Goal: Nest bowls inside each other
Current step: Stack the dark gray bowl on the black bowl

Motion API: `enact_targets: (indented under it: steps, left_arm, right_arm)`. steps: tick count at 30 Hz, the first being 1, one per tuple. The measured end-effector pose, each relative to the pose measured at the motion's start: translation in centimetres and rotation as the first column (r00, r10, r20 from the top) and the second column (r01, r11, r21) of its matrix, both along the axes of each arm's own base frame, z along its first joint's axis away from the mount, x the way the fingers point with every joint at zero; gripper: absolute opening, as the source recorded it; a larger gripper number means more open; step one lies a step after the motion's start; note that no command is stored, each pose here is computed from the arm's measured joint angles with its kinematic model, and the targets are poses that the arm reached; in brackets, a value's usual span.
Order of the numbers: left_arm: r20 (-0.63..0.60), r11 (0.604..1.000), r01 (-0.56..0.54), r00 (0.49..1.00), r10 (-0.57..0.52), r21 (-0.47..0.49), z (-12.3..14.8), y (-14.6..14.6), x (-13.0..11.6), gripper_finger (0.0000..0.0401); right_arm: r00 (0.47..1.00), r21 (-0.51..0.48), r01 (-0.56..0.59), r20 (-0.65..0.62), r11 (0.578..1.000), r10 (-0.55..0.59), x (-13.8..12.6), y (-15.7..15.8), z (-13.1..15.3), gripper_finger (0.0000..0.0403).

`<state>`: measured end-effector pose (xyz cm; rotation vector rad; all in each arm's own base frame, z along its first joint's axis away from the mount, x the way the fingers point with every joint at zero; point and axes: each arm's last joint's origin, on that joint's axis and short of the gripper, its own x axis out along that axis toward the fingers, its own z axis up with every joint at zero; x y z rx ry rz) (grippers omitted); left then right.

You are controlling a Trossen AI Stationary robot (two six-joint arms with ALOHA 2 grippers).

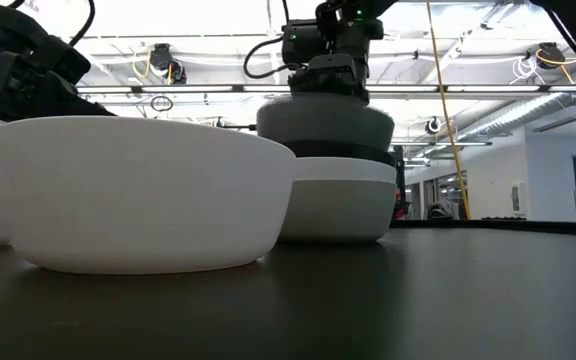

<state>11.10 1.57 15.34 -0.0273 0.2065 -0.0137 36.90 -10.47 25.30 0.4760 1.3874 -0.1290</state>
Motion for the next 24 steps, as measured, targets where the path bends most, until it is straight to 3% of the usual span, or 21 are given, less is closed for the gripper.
enact_targets:
  steps: [12, 24]
  left_arm:
    - [-0.001, 1.0, 0.003, 1.0, -0.003, -0.005, 0.0, 0.0, 0.0, 0.0243]
    - [0.0, 1.0, 0.003, 1.0, -0.003, -0.01, 0.0, 0.0, 0.0, 0.0243]
  right_arm:
    - [1.0, 0.006, -0.004, -0.017, 1.0, 0.004, 0.3, 0.8, -0.4, 0.0002]
    - [0.988, -0.005, 0.012, -0.157, 1.0, -0.012, 0.9, 0.7, -3.2, 0.0001]
